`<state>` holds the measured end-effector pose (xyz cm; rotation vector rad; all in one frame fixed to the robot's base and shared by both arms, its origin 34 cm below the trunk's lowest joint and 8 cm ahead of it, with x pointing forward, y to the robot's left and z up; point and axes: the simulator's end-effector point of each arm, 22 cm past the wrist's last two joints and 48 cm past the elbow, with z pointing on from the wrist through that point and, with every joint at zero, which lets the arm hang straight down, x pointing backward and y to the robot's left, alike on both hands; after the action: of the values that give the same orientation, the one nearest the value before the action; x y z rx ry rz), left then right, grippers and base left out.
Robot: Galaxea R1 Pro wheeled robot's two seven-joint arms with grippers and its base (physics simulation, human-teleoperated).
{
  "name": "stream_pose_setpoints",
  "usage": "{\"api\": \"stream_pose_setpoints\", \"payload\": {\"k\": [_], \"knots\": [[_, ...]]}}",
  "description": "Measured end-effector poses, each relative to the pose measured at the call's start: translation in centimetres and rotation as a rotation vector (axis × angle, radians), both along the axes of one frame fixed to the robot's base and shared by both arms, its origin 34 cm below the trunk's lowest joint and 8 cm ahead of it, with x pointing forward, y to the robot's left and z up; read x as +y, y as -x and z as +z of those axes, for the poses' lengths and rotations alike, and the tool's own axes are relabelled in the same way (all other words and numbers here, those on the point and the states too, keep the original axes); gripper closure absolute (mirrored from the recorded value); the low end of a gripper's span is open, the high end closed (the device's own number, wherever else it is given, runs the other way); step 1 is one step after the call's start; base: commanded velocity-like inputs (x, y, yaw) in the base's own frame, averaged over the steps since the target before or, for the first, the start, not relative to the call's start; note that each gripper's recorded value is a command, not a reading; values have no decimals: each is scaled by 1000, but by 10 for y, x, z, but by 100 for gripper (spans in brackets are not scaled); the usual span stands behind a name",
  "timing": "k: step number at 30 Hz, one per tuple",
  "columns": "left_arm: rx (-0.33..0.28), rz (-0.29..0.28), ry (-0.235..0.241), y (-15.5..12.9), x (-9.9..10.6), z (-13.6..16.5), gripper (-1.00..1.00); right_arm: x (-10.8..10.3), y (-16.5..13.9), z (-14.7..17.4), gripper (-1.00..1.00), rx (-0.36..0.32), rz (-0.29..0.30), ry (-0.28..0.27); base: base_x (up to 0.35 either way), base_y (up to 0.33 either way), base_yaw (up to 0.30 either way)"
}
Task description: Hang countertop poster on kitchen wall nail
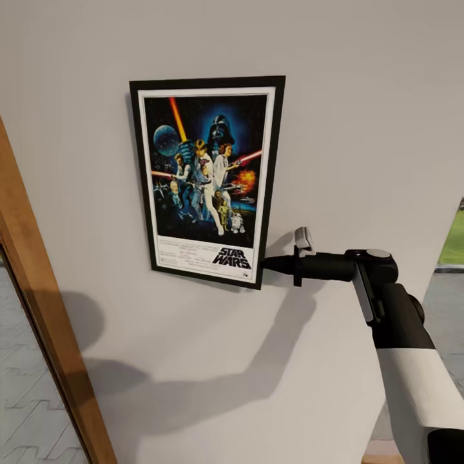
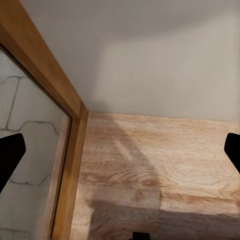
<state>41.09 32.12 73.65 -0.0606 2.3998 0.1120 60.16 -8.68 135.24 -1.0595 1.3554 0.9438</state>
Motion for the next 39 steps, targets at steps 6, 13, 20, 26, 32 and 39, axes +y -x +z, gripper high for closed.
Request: {"api": "stream_pose_setpoints", "payload": {"k": [6, 13, 20, 26, 32, 39], "knots": [[0, 0, 0, 0, 0, 0, -100, -1, -1, 3, 100, -6, -2, 1, 0, 0, 0], [0, 0, -1, 0, 0, 0, -100, -1, -1, 4, 100, 7, -3, 0, 0, 0, 0], [0, 0, 0, 0, 0, 0, -100, -1, -1, 4, 100, 12, -3, -1, 0, 0, 0], [-2, -1, 0, -1, 0, 1, -100, -1, 0, 5, 100, 11, -3, -1, 26, -62, 0], [-4, -1, 0, -1, 0, 1, -100, 0, 1, 6, 100, 12, 1, -4, 31, -73, 0], [-4, -1, 0, -1, 0, 1, -100, 0, 2, 7, 100, 10, 2, -4, 5, -46, 0]]}}
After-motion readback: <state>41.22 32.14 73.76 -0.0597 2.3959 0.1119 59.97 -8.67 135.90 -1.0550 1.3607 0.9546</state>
